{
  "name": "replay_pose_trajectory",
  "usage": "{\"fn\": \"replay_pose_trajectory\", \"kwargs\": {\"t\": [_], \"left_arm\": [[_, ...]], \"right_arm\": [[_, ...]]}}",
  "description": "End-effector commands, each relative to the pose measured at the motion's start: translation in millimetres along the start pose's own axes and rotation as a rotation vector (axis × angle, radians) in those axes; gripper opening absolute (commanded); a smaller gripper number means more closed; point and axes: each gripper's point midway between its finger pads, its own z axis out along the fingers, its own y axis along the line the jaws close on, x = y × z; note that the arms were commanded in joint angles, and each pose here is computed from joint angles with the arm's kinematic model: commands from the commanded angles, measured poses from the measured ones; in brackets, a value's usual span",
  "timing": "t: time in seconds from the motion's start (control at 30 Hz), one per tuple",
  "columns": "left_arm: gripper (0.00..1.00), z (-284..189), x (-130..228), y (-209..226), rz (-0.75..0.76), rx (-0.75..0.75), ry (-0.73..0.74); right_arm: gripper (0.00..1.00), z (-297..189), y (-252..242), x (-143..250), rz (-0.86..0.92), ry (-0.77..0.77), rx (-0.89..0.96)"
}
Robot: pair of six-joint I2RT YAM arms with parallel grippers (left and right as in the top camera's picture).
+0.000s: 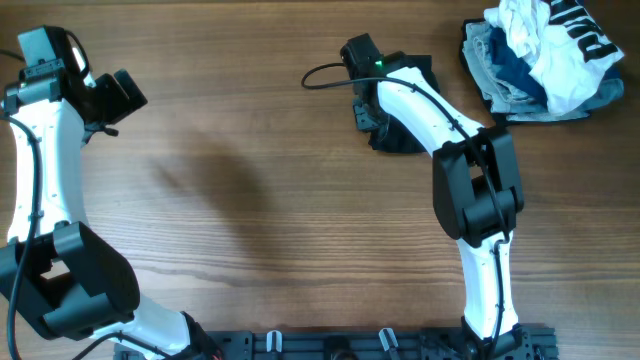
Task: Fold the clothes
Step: 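Carry the shirt to the top right clothes pile with the right gripper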
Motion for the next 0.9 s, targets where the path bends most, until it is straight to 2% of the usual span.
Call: {"fn": "replay_pose_trajectory", "kwargs": {"t": [0.0, 0.1, 0.2, 0.33, 0.53, 0.67, 0.87], "left_arm": [[1.0, 2, 0, -2, -0.009, 0.009, 0.012], [1.0, 2, 0, -2, -0.01, 0.009, 0.013], [1.0, 1, 2, -7, -0.01, 0.038, 0.021], [1.0, 1, 2, -9, -0.01, 0.049, 0.024], [1.0, 1, 2, -9, -0.01, 0.049, 0.023], [1.0, 1, 2, -10, -0.01, 0.053, 0.025], [1.0, 1, 3, -13, -0.01, 0.072, 0.03]], "right_arm": [[0.04, 17, -11, 13, 0.0, 0.048, 0.052], [0.04, -18, -18, -4, -0.014, -0.004, 0.041], [0.04, -77, -34, -26, -0.078, -0.092, 0.029], [0.04, -152, -67, -45, -0.023, -0.219, 0.02], [0.04, -218, -116, -54, -0.034, -0.38, 0.047], [0.04, -243, -168, -53, 0.049, -0.446, 0.115], [0.04, -275, -300, -48, 0.161, -0.529, 0.429]]}}
